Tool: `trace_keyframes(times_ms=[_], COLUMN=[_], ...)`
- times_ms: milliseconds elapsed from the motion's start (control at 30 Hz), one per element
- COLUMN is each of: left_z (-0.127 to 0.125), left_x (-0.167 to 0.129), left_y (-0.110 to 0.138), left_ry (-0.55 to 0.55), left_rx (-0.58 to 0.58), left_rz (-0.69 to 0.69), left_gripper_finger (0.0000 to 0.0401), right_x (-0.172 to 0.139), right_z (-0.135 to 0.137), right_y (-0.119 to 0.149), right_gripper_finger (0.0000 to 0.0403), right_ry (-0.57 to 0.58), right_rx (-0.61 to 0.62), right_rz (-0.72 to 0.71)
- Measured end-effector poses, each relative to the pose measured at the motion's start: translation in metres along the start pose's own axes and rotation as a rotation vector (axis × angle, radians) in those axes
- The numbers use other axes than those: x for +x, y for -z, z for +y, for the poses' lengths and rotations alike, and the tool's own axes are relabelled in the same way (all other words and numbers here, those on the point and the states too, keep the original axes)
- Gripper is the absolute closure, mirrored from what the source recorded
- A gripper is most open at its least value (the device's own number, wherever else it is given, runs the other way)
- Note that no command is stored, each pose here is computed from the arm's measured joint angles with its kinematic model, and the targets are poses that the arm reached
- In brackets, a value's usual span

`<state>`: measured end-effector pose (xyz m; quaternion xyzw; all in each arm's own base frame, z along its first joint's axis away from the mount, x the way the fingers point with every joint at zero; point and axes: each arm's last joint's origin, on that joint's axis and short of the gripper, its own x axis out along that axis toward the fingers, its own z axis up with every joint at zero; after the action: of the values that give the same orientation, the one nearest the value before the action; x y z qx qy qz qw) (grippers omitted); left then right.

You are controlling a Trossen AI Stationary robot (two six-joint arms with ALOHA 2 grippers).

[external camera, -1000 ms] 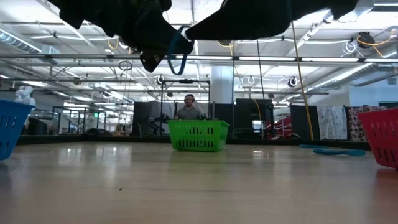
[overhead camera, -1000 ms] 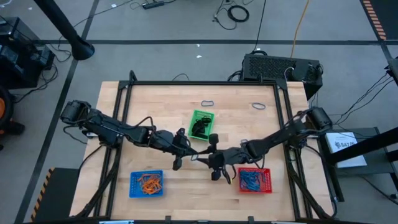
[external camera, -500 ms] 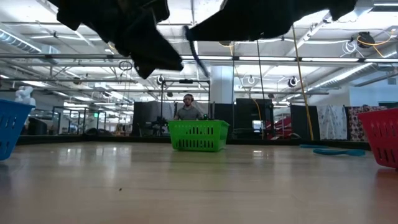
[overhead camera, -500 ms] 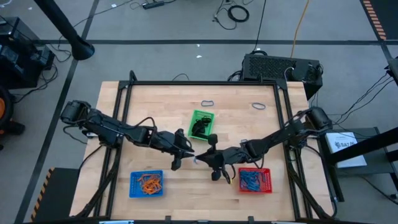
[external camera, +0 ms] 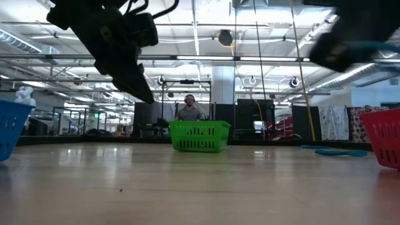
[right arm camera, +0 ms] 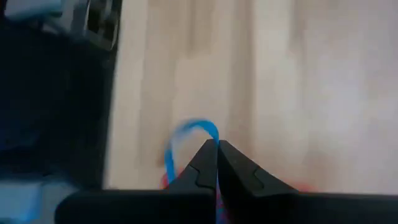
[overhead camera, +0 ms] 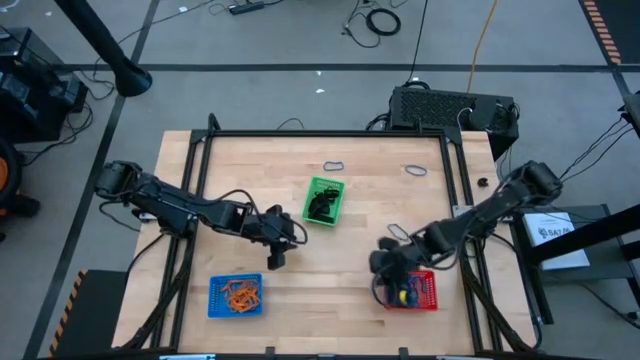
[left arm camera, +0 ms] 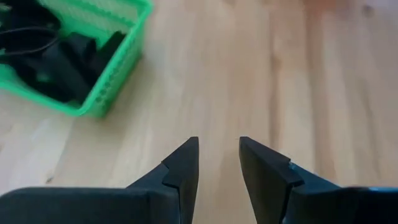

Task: Sort rubber bands into baskets
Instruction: Put the blue rubber band into the red bin

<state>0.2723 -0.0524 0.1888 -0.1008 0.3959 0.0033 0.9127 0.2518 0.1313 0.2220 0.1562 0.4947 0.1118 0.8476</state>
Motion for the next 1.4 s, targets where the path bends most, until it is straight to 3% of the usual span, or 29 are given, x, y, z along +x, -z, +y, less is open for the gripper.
trace_keyframes(times_ms=[233,733,867,1067,1267,1400], left_z=[0.002,0.002,0.002,0.002,0.003,0.002], left_x=[0.0,0.001,0.001,0.001,0.001,0.001], left_y=[0.001,0.001,0.001,0.001,0.0,-0.001], left_ry=[-0.046,-0.047,-0.047,-0.05,-0.081,-0.077], left_rx=[-0.004,-0.004,-0.003,-0.002,0.001,0.003], left_rz=[-0.01,-0.008,-0.009,-0.013,-0.025,-0.043], left_gripper_finger=[0.0279,0.0279,0.0279,0.0279,0.0279,0.0279], right_x=[0.001,-0.003,-0.003,-0.01,-0.028,-0.04], right_z=[0.014,0.01,0.007,-0.002,-0.02,-0.037], right_y=[0.023,0.049,0.047,0.039,0.023,0.015], right_gripper_finger=[0.0401,0.0388,0.0356,0.0314,0.0317,0.0323], right_ry=[0.001,0.179,0.179,0.154,0.168,0.257], right_rx=[0.17,0.274,0.265,0.15,0.118,0.132], right_rz=[0.15,0.347,0.346,0.323,0.214,0.143])
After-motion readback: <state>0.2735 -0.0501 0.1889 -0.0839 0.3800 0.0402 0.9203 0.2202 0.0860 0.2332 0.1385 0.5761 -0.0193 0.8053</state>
